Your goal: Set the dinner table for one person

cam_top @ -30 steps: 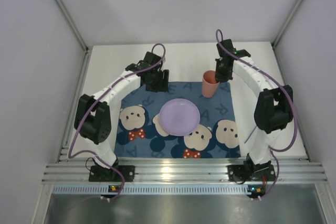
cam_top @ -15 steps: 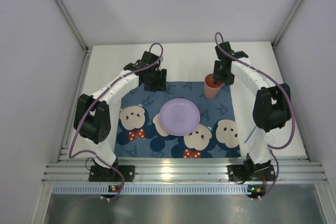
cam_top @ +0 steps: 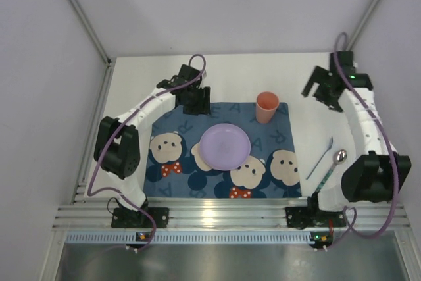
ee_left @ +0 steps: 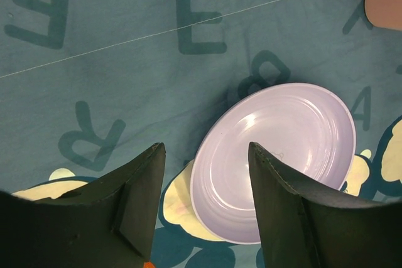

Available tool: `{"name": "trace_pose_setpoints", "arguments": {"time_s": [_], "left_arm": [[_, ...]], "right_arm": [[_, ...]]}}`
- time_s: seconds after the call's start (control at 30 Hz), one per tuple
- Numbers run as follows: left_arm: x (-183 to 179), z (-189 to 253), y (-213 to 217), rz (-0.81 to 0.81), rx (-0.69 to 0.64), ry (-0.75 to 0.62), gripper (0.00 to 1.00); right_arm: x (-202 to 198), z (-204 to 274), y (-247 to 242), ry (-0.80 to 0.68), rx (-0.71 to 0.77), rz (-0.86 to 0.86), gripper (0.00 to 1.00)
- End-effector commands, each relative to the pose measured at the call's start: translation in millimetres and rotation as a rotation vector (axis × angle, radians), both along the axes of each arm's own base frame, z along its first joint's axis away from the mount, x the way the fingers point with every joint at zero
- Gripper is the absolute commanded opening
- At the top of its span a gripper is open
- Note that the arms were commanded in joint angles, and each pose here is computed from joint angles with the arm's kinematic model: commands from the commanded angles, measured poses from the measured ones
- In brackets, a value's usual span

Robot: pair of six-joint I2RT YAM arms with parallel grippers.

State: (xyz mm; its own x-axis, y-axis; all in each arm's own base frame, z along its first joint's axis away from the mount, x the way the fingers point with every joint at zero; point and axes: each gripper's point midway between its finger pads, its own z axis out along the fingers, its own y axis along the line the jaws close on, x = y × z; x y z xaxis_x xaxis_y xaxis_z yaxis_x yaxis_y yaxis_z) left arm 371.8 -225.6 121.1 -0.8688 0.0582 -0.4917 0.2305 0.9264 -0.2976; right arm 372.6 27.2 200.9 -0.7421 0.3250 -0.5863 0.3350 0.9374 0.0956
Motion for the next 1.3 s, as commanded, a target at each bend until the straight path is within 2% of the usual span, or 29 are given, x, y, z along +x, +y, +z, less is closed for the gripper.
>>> {"name": "trace_pose_setpoints", "arguments": {"time_s": [0.0,0.07,0.2,0.33,0.5,0.73,1.17,1.27], "left_arm": [[13,5,-11,-0.021,-0.041,-0.031,0.61],[11,-1,-15,-0.031,-0.054,-0.012,0.6],[7,-9,-20,-0.035,-0.065,0.02,0.59],[-2,-19,-21,-0.043,-0.078,0.047,0.59],[-9,-33,-14,-0.042,-0.051,0.057,0.58],[-15,-37,-15,-0.029,-0.08,0.064,0.57],[-13,-40,2,0.016,-0.068,0.062,0.57],[-14,-40,6,0.027,-0.06,0.062,0.57]], "right_arm": [[-57,-13,-78,0.045,0.132,-0.262,1.0],[-93,-45,-101,0.105,0.199,-0.382,1.0],[-148,-98,-94,0.231,0.369,-0.577,1.0],[-171,-133,-94,0.333,0.423,-0.662,1.0],[-157,-153,-100,0.314,0.484,-0.681,0.93],[-133,-154,-111,0.295,0.48,-0.666,0.73],[-96,-173,-120,0.369,0.304,-0.574,0.47],[-85,-178,-115,0.385,0.267,-0.536,0.35]]}}
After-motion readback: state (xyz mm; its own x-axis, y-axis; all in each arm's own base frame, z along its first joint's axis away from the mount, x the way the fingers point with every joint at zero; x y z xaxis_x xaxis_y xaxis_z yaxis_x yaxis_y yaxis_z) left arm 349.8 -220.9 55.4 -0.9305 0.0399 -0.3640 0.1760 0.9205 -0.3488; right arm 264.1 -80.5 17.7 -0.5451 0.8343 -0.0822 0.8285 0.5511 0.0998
